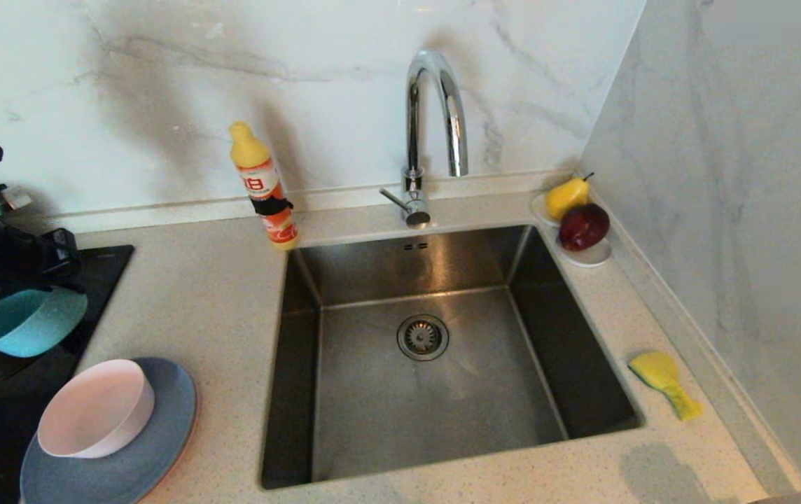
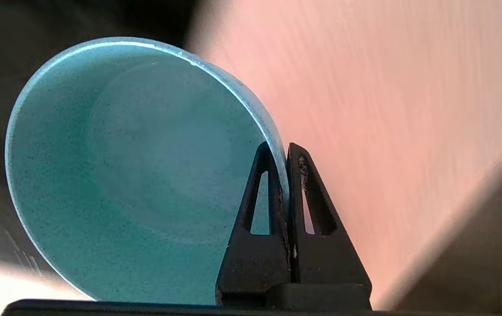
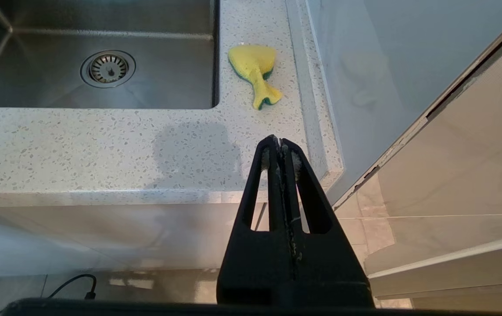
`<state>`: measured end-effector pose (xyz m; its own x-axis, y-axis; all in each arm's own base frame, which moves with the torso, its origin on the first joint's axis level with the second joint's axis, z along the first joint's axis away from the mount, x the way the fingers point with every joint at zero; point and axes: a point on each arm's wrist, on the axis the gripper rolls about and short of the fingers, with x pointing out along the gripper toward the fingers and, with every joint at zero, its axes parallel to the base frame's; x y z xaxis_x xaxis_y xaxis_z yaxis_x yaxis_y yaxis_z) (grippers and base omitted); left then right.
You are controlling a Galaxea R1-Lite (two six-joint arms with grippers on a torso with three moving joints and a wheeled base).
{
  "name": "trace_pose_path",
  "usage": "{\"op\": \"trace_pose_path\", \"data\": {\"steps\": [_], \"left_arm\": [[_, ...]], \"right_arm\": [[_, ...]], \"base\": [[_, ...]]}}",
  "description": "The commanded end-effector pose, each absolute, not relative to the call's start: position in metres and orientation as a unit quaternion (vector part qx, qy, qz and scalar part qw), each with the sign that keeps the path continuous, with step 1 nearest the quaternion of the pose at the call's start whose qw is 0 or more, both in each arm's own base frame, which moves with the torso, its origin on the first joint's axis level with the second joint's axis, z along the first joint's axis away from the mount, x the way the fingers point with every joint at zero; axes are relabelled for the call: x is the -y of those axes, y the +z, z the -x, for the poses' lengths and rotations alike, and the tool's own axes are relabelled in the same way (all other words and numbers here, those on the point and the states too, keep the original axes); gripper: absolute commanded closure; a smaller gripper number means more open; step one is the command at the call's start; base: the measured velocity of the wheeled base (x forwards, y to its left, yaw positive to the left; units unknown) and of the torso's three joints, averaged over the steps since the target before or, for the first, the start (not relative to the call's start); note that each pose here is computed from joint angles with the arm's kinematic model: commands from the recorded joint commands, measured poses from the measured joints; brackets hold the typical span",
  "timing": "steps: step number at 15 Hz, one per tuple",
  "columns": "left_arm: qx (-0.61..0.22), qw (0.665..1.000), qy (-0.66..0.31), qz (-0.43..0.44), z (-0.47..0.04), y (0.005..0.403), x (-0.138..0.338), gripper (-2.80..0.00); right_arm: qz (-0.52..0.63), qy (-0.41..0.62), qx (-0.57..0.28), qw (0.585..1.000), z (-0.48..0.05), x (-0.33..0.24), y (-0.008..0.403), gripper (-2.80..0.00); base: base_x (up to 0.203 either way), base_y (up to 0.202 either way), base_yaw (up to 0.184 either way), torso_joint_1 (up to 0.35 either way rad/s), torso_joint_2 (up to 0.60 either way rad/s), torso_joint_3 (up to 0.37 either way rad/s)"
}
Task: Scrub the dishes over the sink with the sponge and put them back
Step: Place the bowl on the bowl
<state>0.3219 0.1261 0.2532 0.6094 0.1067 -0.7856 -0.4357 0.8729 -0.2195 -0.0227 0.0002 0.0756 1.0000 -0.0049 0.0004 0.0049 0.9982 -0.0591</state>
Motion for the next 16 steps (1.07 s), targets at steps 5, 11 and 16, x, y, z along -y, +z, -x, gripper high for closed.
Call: {"op": "trace_pose_path", "data": {"steps": [5,11,16], "left_arm": [[-0.434,0.878,0.096,0.178,-0.265,0.254,-0.055,0.0],[-0.442,0.877,0.1,0.163,-0.247,0.222,-0.046,0.0],[-0.426,0.885,0.118,0.148,-0.259,0.202,-0.045,0.0]], "right_arm": [[0.03,-0.002,0.0,1.0,0.023,0.0,0.076,0.0],[0.03,-0.002,0.0,1.0,0.023,0.0,0.076,0.0],[0.03,-0.002,0.0,1.0,0.023,0.0,0.076,0.0]], "base": [[0.0,0.0,0.0,0.0,0.0,0.0],[0.0,0.0,0.0,0.0,0.0,0.0],[0.0,0.0,0.0,0.0,0.0,0.0]]}}
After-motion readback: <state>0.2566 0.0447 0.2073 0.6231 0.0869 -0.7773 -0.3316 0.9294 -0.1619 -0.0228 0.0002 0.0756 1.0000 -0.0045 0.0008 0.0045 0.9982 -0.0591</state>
